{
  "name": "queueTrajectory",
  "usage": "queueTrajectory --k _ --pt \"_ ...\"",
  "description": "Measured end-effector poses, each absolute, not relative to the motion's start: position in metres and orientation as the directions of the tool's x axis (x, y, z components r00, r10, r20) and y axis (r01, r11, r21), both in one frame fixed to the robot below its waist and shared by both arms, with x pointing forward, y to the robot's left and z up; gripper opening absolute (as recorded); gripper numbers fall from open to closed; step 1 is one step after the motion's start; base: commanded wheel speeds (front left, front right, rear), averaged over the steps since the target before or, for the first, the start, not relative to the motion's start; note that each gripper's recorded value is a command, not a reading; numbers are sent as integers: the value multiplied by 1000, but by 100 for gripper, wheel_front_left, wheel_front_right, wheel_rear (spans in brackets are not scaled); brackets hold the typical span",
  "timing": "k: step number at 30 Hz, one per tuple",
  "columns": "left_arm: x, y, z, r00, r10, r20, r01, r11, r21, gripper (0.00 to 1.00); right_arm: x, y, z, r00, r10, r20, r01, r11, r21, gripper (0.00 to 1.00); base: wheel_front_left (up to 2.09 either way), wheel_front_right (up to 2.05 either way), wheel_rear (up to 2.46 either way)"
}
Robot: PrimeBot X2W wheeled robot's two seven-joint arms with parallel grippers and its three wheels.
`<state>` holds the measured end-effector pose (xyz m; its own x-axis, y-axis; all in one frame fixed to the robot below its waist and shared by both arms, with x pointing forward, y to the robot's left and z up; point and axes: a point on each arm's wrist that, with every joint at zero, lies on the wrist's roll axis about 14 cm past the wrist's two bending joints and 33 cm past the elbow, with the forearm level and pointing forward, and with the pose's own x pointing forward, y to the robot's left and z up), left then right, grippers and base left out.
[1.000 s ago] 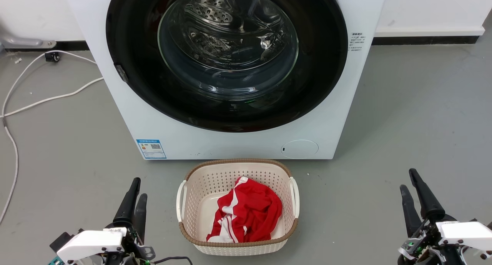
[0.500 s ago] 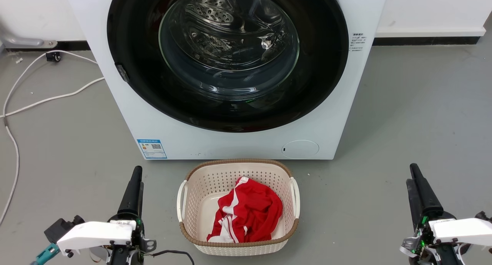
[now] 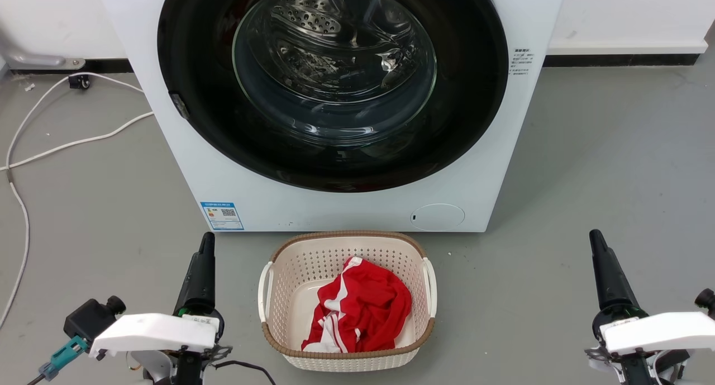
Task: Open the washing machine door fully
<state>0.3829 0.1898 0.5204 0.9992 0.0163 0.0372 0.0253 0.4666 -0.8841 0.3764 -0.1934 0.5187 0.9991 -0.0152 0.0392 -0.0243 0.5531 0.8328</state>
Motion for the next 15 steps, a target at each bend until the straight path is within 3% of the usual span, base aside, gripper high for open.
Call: queueTrajectory --k 15 --pt "383 180 526 998 4 55 37 683 -730 100 371 -191 525 997 -8 71 -39 772 634 100 0 0 0"
